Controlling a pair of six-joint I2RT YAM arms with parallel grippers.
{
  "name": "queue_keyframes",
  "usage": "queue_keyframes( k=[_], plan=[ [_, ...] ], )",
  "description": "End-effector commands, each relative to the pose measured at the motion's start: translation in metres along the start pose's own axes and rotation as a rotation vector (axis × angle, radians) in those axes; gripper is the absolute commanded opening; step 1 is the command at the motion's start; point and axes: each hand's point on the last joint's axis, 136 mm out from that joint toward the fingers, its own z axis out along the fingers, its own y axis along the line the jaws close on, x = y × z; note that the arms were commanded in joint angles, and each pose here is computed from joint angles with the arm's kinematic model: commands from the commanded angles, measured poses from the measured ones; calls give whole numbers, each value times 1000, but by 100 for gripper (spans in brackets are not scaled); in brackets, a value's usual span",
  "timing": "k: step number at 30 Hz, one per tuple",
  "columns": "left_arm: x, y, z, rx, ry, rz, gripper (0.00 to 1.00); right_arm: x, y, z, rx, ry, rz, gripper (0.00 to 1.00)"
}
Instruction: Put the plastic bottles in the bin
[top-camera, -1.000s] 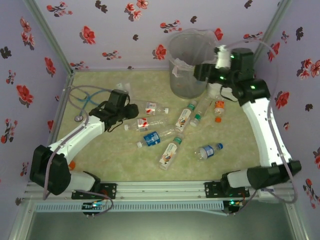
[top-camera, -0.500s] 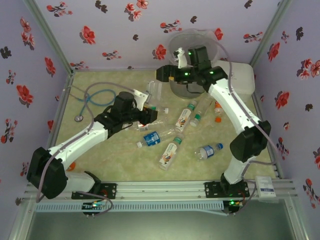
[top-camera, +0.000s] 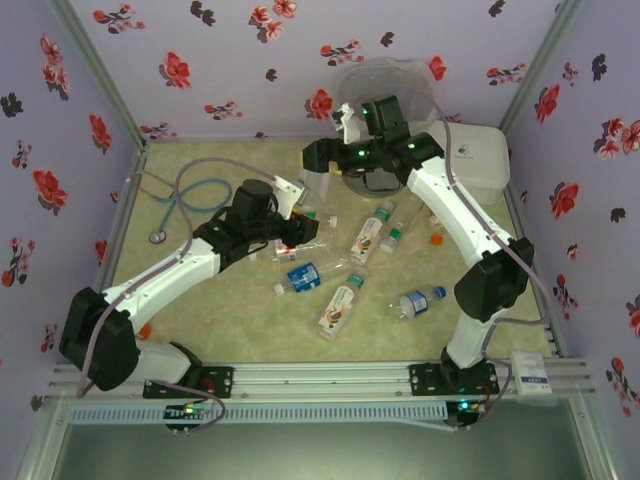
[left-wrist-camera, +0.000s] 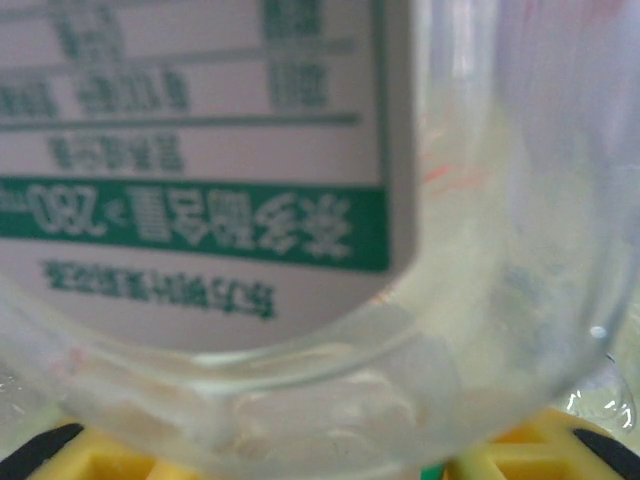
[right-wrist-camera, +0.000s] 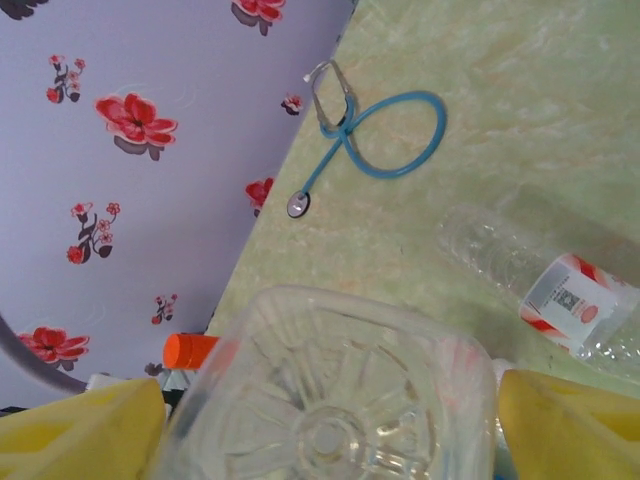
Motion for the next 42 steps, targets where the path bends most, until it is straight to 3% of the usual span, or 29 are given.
queue_keyframes(
  k=[1,8,10,11,14,15,16,22,26,31,33,37,42],
  plan=[
    [-6,0,-4,-27,-9,36,0,13,-9,8,20,53,35,81],
    [-13,2,-7,-51,-37,47,0,1,-6,3,37,6,8,61],
    [-13,2,-9,-55,-44,46,8,-5,-4,1,39,-10,-4,58],
    [-14,3,-12,-61,-53,43,19,-10,-2,-1,37,-22,-15,57],
    [-15,4,-20,-79,-77,28,79,-26,9,-12,35,-65,-60,53],
    [-15,5,-24,-87,-88,20,94,-33,13,-19,39,-84,-81,51],
    [-16,6,-27,-92,-98,15,100,-40,17,-26,43,-107,-100,49],
    [-11,13,-38,-136,-122,-23,100,-90,35,-84,81,-289,-197,34],
    [-1,28,-42,-208,-93,-99,100,-131,45,-141,128,-475,-267,20],
    [12,42,-45,-277,-70,-168,100,-174,23,-202,254,-696,-295,1],
    [16,45,-46,-293,-54,-178,100,-189,1,-219,315,-757,-279,0],
    [23,51,-50,-330,-17,-183,100,-211,-47,-228,396,-795,-216,0],
    [30,53,-55,-352,-7,-203,100,-225,-98,-206,447,-753,-162,0]
  ],
)
